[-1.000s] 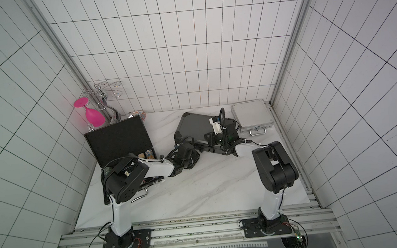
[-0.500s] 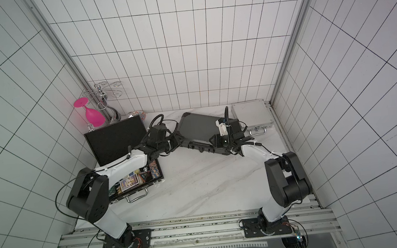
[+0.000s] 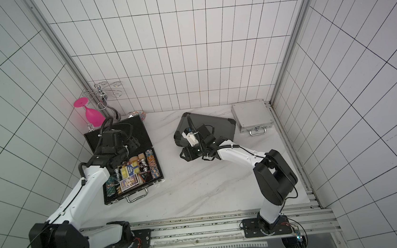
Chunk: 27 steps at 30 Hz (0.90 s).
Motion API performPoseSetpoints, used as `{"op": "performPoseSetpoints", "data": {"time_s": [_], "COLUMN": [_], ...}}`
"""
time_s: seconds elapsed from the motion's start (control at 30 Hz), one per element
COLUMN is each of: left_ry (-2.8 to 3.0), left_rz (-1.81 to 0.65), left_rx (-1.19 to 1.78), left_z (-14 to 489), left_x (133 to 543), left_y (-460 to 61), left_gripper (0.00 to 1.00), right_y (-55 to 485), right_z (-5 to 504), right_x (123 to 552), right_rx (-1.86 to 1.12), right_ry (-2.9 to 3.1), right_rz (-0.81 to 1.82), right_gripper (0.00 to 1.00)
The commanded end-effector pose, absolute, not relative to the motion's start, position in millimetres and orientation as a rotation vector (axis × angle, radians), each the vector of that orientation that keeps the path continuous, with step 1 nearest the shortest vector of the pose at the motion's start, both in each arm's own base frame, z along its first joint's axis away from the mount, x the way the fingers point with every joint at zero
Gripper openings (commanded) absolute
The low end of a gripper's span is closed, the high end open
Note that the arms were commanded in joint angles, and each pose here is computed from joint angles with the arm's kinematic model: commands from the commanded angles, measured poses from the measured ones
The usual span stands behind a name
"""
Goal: Close the poker set cases
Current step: Fasten the fastener on the poker set case, then move the poker set case to the center of the board.
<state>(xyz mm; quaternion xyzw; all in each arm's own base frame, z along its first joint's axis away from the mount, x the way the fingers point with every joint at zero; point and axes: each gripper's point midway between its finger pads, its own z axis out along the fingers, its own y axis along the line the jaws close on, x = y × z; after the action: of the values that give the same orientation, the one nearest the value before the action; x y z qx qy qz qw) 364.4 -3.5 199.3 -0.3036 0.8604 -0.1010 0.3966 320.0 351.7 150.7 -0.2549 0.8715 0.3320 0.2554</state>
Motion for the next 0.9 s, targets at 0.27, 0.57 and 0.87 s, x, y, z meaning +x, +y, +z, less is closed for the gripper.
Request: {"op": "performPoseSetpoints", "data": {"time_s": [0.27,0.57,0.87], "left_ry": [2.343,2.384,2.55], "left_rz": [0.207,0.426,0.568], "left_rx": [-1.051,-1.158,-1.274], "left_z": [159,140,79], "left_x": [287,259,222], "left_y": [99,137,145], "left_gripper": [0.73,0.72,0.64], "right_y": [443,454,453], "right_z": [148,132,129], "right_x": [326,335,336], "right_rx": [-0.806,-0.751,-0.724], "right_ry": [2.279,2.301,2.336], "right_rz": [0.897,0.849,0.841], "right_gripper": [0.62,0.61,0.61]}}
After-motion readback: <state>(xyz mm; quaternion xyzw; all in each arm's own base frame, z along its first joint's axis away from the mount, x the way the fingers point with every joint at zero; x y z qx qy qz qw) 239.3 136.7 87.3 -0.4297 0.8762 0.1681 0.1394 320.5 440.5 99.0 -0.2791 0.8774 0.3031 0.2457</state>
